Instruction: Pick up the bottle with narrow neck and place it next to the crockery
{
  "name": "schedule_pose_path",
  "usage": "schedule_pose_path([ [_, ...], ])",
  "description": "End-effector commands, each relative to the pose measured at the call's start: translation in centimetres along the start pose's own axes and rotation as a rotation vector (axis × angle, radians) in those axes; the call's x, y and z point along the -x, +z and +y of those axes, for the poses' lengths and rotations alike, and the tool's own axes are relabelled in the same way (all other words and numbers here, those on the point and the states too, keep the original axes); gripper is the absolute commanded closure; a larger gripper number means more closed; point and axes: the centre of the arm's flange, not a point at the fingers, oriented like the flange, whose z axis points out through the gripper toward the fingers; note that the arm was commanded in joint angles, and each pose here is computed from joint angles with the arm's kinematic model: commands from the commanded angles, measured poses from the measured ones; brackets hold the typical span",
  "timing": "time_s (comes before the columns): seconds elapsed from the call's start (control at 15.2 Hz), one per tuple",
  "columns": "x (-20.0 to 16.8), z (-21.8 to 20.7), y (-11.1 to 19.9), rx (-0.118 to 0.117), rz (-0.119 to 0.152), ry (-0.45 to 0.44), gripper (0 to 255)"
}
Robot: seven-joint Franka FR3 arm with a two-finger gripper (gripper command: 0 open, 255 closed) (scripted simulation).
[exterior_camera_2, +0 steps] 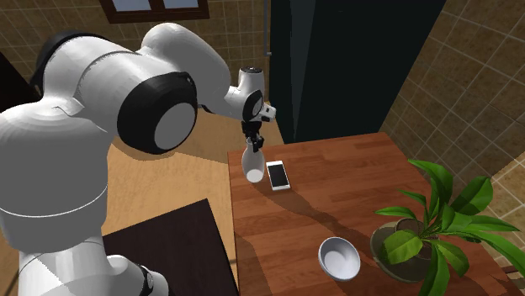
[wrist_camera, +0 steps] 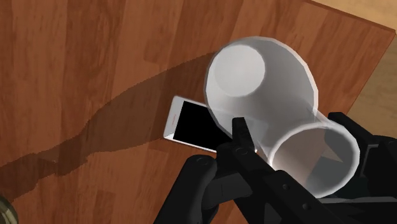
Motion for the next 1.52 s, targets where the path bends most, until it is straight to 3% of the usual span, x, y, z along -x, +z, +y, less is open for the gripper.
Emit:
schedule_pose_path([
  [0.0, 0.1, -0.2, -1.1, 0.0, 0.0, 0.0, 255],
  [1.45, 0.3, -0.5, -12.7, 0.0, 0.0, 0.0, 255],
])
